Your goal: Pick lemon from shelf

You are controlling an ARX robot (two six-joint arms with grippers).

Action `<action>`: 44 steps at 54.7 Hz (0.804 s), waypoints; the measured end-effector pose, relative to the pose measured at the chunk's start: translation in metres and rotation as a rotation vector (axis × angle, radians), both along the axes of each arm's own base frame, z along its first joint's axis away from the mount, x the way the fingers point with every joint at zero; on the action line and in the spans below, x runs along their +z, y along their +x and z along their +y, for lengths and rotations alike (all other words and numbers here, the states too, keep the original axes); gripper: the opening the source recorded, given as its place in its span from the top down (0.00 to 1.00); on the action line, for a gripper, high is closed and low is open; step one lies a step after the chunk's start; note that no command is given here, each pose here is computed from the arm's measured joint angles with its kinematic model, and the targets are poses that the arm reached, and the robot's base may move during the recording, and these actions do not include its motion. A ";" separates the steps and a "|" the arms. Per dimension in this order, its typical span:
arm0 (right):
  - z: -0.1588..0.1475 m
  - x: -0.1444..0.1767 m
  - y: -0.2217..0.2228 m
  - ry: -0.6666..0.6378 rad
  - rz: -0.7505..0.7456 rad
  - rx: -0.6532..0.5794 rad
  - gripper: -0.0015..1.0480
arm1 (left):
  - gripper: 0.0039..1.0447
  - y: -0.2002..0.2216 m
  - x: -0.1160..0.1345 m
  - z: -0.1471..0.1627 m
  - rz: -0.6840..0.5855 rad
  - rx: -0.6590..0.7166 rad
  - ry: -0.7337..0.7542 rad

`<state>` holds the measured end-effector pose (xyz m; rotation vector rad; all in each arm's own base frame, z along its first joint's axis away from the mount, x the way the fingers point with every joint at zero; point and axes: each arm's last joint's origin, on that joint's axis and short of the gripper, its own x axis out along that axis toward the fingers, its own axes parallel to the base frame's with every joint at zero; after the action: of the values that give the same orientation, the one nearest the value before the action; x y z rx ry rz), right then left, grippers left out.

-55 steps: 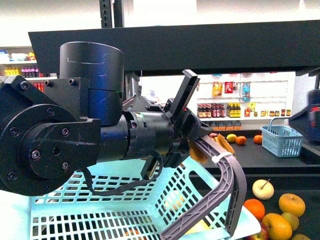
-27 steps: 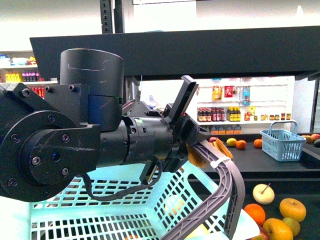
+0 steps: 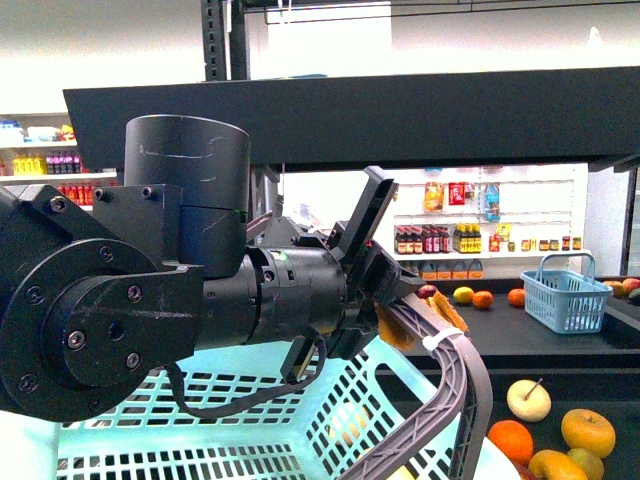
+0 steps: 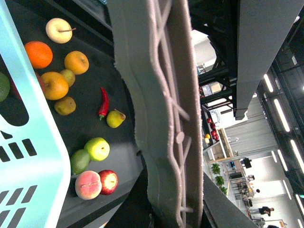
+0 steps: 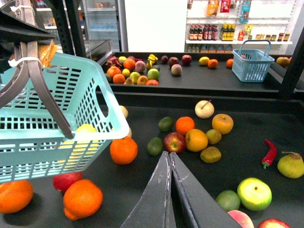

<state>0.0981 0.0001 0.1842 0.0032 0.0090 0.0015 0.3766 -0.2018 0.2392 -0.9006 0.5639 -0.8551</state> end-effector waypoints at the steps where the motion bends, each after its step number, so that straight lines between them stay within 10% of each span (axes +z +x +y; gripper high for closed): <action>1: 0.000 -0.001 0.000 0.000 -0.001 0.000 0.98 | 0.90 0.000 0.000 0.000 0.000 0.000 0.000; 38: 0.000 -0.016 -0.001 -0.001 -0.015 0.000 0.97 | 0.90 0.000 0.000 0.000 0.000 0.000 0.000; 44: 0.000 -0.016 -0.001 -0.001 -0.015 0.000 0.80 | 0.90 0.000 0.000 0.000 0.000 0.001 0.000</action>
<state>0.0972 0.0001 0.1679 0.0025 -0.0063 0.0015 0.3766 -0.2018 0.2392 -0.9007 0.5636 -0.8544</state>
